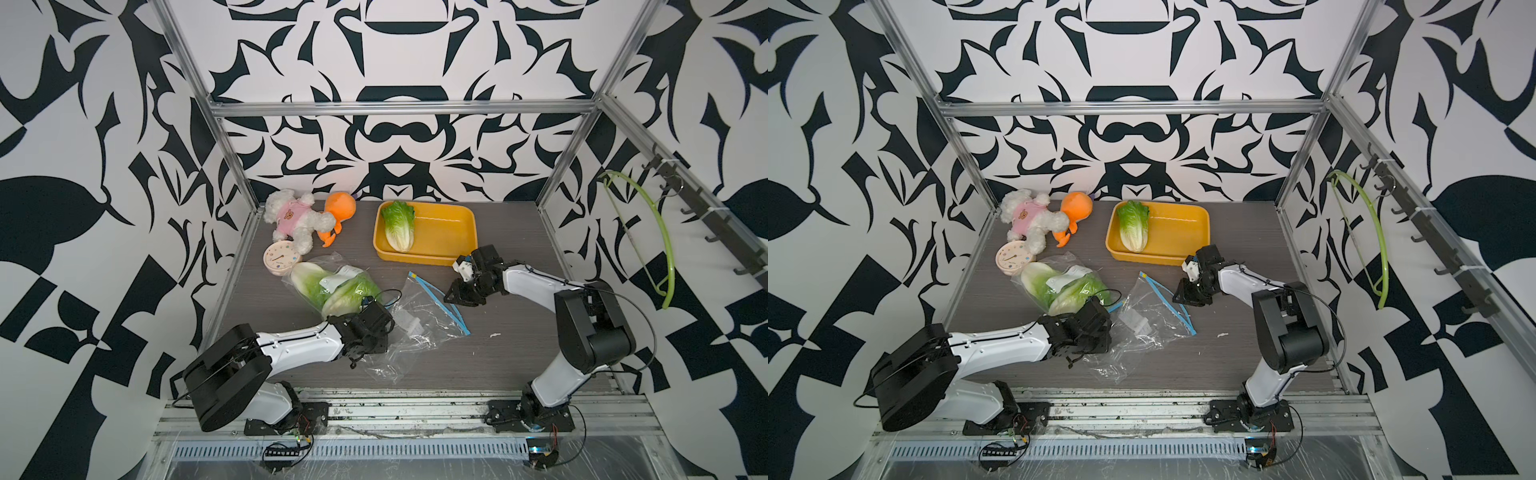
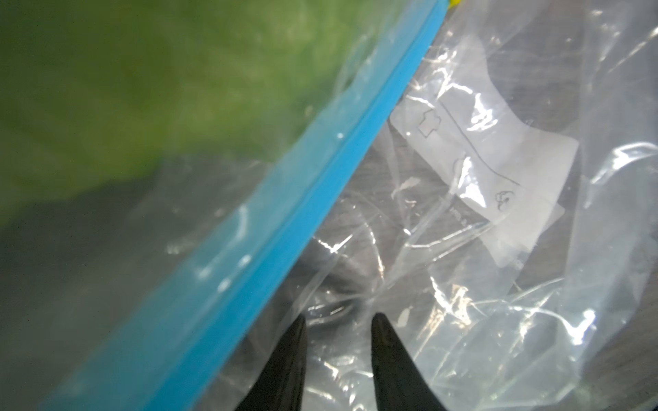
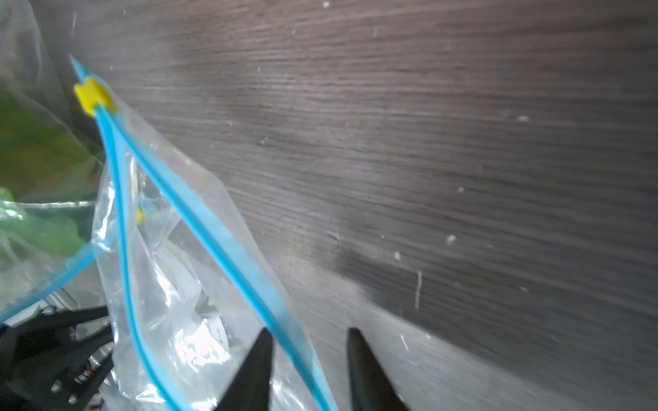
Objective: Put the chinese cabbages into a zipper bag and zip it
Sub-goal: Adjust the zipper food storage bag at the center of the board, then pick up the zipper food storage bag at the center of the board.
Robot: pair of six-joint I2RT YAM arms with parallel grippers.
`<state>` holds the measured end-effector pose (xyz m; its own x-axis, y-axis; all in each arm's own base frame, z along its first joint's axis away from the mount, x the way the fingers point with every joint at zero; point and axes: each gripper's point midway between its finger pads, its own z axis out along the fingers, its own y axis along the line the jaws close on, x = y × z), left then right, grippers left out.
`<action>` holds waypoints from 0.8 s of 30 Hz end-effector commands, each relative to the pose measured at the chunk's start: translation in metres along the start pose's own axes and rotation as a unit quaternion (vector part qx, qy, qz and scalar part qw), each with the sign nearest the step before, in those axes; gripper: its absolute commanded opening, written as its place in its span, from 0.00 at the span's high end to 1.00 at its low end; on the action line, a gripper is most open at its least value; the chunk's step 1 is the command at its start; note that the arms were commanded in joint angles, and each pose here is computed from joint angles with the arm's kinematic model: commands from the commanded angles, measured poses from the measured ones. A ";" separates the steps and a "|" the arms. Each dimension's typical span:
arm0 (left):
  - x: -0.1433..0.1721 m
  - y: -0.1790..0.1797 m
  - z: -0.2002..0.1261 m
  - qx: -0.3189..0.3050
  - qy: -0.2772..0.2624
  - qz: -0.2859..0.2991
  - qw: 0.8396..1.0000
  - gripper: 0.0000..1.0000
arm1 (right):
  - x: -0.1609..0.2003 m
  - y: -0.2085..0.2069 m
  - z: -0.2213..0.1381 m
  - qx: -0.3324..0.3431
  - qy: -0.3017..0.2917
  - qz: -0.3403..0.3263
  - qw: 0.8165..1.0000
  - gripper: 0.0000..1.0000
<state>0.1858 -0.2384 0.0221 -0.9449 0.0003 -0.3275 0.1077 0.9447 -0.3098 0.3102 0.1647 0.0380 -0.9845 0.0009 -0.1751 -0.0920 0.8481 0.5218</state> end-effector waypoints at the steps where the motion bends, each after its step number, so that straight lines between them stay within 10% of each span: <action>1: 0.004 0.015 0.002 -0.039 0.013 0.005 0.999 0.65 | -0.003 0.007 -0.001 -0.020 -0.013 -0.006 1.000 0.78; 6: -0.005 0.006 -0.006 -0.024 0.001 0.001 1.000 0.57 | -0.002 0.017 -0.015 -0.040 -0.030 -0.006 0.999 1.00; 24: -0.136 -0.131 -0.200 0.189 -0.185 -0.017 0.964 0.42 | -0.036 0.108 -0.240 -0.044 -0.253 0.009 0.967 1.00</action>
<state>0.2332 -0.2940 0.2808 -0.7723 -0.2288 -0.5927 0.2681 0.7284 -0.6306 0.3077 0.1368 0.2556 -0.8308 0.2301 -0.5068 -0.1365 0.7984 0.5864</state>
